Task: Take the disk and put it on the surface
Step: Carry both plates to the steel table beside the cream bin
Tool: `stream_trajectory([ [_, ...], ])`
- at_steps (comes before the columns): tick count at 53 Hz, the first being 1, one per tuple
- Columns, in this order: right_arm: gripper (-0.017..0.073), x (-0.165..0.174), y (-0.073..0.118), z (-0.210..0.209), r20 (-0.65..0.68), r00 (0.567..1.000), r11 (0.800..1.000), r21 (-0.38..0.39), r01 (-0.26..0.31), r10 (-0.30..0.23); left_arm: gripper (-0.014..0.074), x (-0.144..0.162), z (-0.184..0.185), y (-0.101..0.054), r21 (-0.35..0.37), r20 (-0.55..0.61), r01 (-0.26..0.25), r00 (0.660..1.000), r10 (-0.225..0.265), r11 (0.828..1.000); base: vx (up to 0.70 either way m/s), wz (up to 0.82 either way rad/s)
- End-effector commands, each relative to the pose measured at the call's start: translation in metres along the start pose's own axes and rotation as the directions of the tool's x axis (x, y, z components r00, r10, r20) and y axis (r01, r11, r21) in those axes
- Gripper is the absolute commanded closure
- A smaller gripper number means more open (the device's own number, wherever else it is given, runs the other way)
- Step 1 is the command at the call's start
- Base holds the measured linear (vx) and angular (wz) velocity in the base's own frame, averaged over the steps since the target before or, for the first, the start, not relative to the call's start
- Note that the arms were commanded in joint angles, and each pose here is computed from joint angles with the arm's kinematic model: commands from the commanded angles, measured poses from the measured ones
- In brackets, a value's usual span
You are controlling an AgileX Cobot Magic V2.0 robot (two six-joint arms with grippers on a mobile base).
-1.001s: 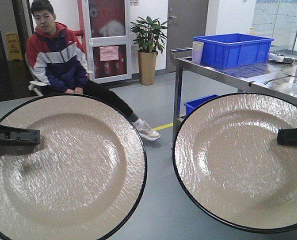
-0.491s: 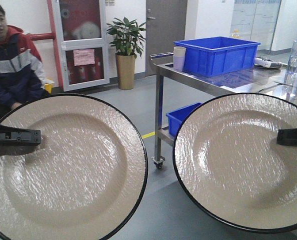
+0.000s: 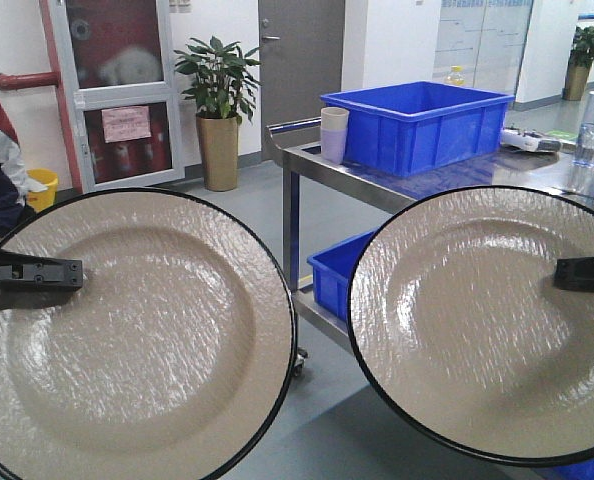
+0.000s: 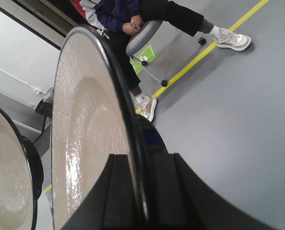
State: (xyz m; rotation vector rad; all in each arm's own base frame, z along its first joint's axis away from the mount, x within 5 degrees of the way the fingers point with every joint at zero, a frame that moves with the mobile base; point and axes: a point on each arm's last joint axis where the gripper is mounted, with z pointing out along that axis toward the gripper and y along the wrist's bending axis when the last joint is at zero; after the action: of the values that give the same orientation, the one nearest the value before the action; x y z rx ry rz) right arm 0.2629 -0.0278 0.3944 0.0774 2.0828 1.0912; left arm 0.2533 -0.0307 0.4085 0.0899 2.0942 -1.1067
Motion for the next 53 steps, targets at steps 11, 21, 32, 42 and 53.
stream_trajectory([
  [11, 0.0568, -0.007, 0.0285, -0.0101, 0.076, 0.997, 0.992, -0.125, 0.021, -0.012, 0.0601, -0.0109, -0.0115, -0.025, 0.103, 0.112, 0.01, 0.993, -0.022, 0.995, 0.49, -0.02],
  [21, 0.0568, -0.007, 0.0285, -0.0101, 0.076, 0.997, 0.992, -0.125, 0.021, -0.012, 0.0601, -0.0109, -0.0115, -0.025, 0.103, 0.112, 0.01, 0.993, -0.022, 0.995, 0.5, -0.07],
  [32, 0.0568, -0.007, 0.0285, -0.0101, 0.076, 0.997, 0.992, -0.125, 0.021, -0.012, 0.0601, -0.0109, -0.0115, -0.025, 0.103, 0.112, 0.01, 0.993, -0.022, 0.995, 0.49, -0.2],
  [42, 0.0568, -0.007, 0.0285, -0.0101, 0.076, 0.997, 0.992, -0.125, 0.021, -0.012, 0.0601, -0.0109, -0.0115, -0.025, 0.103, 0.112, 0.01, 0.993, -0.022, 0.995, 0.48, -0.39],
  [53, 0.0568, -0.007, 0.0285, -0.0101, 0.076, 0.997, 0.992, -0.125, 0.021, -0.012, 0.0601, -0.011, -0.0115, -0.025, 0.102, 0.113, 0.01, 0.993, -0.022, 0.995, 0.47, -0.59],
])
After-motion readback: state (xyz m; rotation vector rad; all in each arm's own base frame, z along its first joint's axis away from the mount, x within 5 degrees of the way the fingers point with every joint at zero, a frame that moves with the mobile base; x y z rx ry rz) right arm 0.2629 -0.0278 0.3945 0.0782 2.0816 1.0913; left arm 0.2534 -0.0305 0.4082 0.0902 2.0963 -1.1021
